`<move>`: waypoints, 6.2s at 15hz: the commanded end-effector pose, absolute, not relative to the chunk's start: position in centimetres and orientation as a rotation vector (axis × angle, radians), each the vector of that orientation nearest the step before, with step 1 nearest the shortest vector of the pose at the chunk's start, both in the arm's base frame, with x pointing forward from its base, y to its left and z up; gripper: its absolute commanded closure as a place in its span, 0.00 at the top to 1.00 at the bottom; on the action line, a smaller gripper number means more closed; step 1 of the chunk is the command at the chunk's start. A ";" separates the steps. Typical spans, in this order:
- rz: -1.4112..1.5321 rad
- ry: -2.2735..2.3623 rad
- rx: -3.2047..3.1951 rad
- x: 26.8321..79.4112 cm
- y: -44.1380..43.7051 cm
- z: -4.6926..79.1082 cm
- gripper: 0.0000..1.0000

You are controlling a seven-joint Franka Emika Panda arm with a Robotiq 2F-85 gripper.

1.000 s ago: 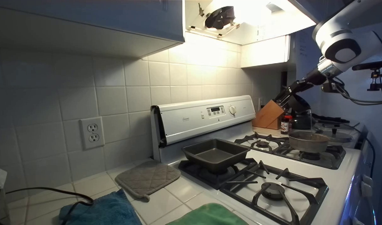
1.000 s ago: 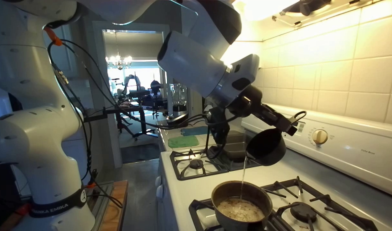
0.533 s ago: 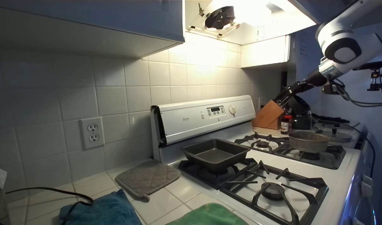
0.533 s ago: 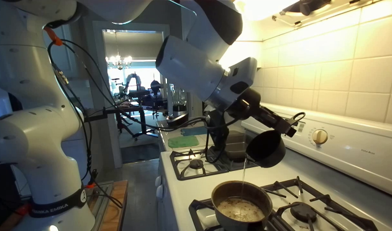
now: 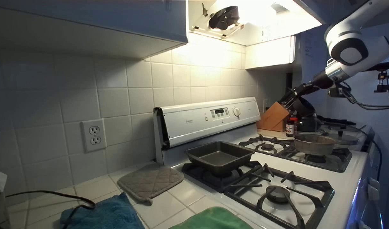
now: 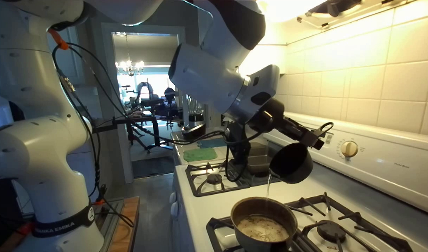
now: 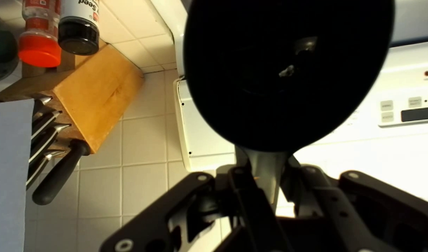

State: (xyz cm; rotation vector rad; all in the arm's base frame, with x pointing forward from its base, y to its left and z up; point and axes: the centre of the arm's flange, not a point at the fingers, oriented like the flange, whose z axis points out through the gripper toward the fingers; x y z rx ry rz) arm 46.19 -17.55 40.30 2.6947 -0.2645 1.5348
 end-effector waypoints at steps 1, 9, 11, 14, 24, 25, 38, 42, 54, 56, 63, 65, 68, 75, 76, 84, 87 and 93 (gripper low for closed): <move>1.593 -0.261 2.665 46.1 -17.2 39.6 0.06; 1.635 -0.260 2.651 46.2 -17.0 39.7 0.06; 1.648 -0.262 2.648 46.2 -17.0 39.7 0.06; 1.665 -0.257 2.646 46.2 -17.0 39.7 0.06; 1.714 -0.250 2.647 46.1 -16.8 40.0 0.06; 1.720 -0.249 2.646 46.1 -16.7 40.0 0.06; 1.805 -0.223 2.617 45.2 -16.6 40.7 0.06; 1.829 -0.212 2.613 44.9 -16.4 41.0 0.06; 1.874 -0.197 2.611 43.7 -16.0 41.5 0.06; 1.884 -0.195 2.607 43.5 -16.0 41.6 0.06; 1.896 -0.195 2.600 43.4 -16.2 42.0 0.06; 1.901 -0.198 2.598 43.3 -16.3 42.0 0.06; 1.904 -0.202 2.596 43.3 -16.4 42.0 0.06; 1.922 -0.195 2.586 43.0 -16.3 42.4 0.06; 1.925 -0.194 2.585 43.0 -16.3 42.5 0.06; 1.966 -0.200 2.577 42.9 -16.3 42.6 0.06; 1.976 -0.194 2.575 42.9 -16.3 42.5 0.06; 1.993 -0.193 2.568 42.9 -16.4 42.8 0.06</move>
